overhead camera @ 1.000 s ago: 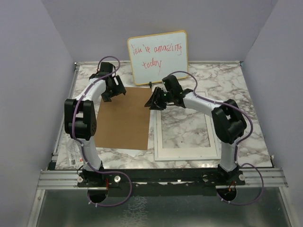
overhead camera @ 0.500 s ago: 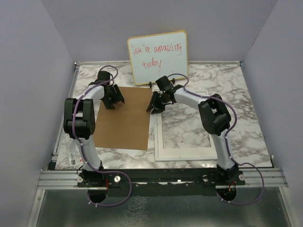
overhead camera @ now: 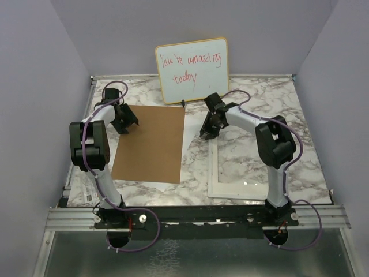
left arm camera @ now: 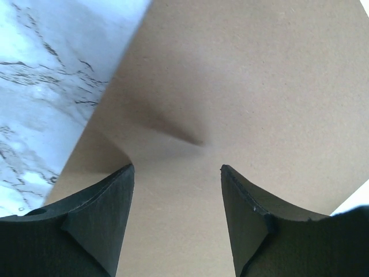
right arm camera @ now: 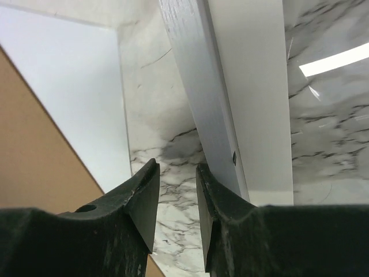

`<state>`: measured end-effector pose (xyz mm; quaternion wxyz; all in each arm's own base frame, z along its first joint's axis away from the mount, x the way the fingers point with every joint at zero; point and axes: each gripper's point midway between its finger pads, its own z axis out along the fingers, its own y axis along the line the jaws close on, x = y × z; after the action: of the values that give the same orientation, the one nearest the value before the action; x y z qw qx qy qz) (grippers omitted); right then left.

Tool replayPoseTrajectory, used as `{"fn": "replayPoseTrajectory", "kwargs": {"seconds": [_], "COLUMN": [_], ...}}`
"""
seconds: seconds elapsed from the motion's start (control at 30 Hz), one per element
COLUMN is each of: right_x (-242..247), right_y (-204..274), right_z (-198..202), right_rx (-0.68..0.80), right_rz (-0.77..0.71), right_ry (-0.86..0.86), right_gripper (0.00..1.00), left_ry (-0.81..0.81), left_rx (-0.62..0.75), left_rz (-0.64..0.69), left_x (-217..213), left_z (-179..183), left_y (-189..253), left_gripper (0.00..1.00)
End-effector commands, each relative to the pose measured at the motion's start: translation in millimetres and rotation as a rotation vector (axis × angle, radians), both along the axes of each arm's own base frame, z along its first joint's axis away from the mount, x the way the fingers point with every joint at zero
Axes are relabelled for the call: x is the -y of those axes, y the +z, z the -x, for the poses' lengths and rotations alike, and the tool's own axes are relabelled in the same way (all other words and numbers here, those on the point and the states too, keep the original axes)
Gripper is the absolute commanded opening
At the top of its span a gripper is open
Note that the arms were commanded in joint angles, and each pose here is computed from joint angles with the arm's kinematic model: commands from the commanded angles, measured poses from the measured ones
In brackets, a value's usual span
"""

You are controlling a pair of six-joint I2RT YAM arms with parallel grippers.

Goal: Put the photo into the frame
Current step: Move the photo frame to the center of the board.

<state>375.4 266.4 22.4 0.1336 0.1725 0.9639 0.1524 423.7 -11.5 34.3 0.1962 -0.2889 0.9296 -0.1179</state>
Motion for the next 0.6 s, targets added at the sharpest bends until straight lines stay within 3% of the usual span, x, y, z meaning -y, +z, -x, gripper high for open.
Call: {"fn": "replayPoseTrajectory", "kwargs": {"seconds": [0.0,0.13,0.23,0.43,0.57], "right_x": [44.4,39.8,31.5,22.2,16.1], "right_y": [-18.5,-13.1,-5.6,-4.1,-12.0], "right_z": [2.7,-14.4,-32.8,-61.7,-70.5], "right_rx": [-0.045,-0.023,0.020,0.059,0.055], "right_rz": [0.128,0.062,-0.002,-0.044,-0.071], "right_ry": [-0.067,-0.044,-0.002,0.062,0.092], "right_gripper": [0.37,0.37,0.39,0.44,0.45], "left_ry": [0.031,0.015,-0.066,-0.258,-0.381], "left_rx": [-0.164,-0.152,-0.069,0.132,0.180], "left_rz": [-0.159,-0.150,-0.056,0.091,0.132], "left_x": [-38.1,-36.8,-12.9,68.9,131.0], "left_z": [36.8,33.2,19.3,-5.9,-8.4], "left_y": [-35.8,-32.2,-12.5,47.7,53.9], "left_gripper": [0.64,0.64,0.64,0.64,0.64]}}
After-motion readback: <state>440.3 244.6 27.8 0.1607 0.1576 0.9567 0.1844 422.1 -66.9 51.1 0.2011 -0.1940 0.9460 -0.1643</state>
